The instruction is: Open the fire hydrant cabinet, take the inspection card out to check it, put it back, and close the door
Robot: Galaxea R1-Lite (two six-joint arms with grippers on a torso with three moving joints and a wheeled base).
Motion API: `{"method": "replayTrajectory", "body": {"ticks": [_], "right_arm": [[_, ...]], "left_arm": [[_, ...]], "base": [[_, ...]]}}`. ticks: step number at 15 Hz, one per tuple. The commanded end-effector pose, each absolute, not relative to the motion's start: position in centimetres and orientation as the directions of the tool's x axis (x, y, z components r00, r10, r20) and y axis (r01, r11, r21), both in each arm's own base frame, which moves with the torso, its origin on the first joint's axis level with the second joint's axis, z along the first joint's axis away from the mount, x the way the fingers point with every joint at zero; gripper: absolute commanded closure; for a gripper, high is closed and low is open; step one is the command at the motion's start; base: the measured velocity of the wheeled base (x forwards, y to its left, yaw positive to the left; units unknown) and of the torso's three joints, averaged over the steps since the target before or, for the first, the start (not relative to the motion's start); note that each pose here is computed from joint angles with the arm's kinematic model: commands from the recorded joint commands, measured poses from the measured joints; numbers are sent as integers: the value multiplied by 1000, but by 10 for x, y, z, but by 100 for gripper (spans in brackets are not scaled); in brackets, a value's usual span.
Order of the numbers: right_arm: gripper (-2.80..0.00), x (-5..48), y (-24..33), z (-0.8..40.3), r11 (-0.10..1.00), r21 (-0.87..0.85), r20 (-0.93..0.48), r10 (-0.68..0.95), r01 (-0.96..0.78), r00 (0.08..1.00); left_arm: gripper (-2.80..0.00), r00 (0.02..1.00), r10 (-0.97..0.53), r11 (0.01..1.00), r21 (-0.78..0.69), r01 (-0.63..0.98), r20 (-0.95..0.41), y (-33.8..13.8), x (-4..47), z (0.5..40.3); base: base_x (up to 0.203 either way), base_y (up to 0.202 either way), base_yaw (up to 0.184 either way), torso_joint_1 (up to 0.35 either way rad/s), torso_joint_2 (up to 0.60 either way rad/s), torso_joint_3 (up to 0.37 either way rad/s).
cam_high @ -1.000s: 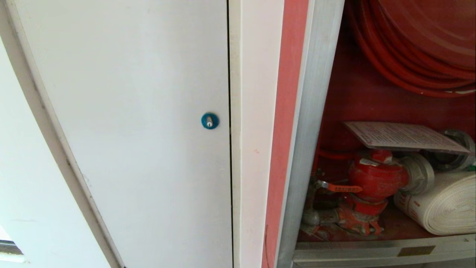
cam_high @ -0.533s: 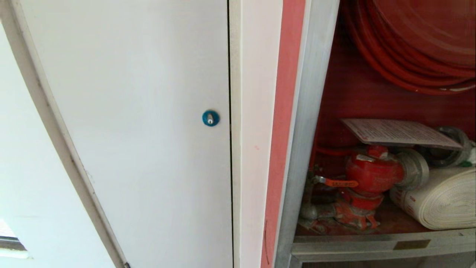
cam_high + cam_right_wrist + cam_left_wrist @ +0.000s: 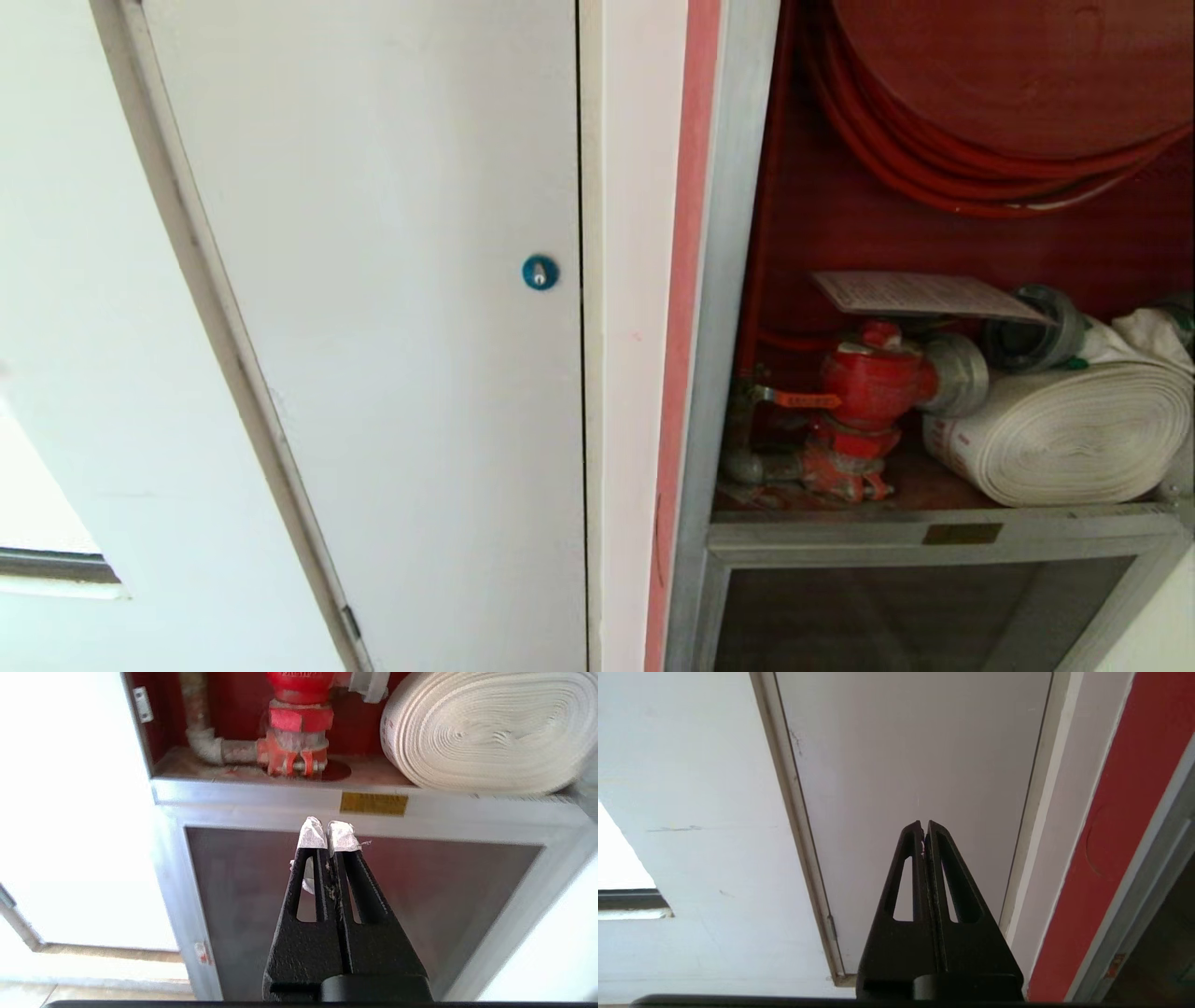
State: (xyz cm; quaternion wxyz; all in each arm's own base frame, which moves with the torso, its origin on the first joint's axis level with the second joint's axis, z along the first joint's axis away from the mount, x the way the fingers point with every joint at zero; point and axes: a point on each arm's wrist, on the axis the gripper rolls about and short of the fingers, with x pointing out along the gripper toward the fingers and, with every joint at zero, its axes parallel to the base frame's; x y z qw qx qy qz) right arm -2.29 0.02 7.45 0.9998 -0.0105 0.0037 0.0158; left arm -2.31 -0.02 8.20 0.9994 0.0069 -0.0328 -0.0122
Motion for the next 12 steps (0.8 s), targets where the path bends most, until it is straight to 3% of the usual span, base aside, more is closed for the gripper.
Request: {"method": "replayTrajectory", "body": {"ticks": [1, 12], "right_arm": [[0, -23, 0, 75, 999, -21, -9, 32, -32, 999], [0, -23, 0, 75, 999, -21, -9, 32, -32, 999]], "left_arm": [[0, 999, -25, 1000, 14, 24, 41, 0, -21, 76], [0, 999, -25, 1000, 14, 24, 40, 0, -21, 75]], "base": [[-199, 0, 2, -1, 2, -2], [-195, 0, 1, 2, 1, 3]]}}
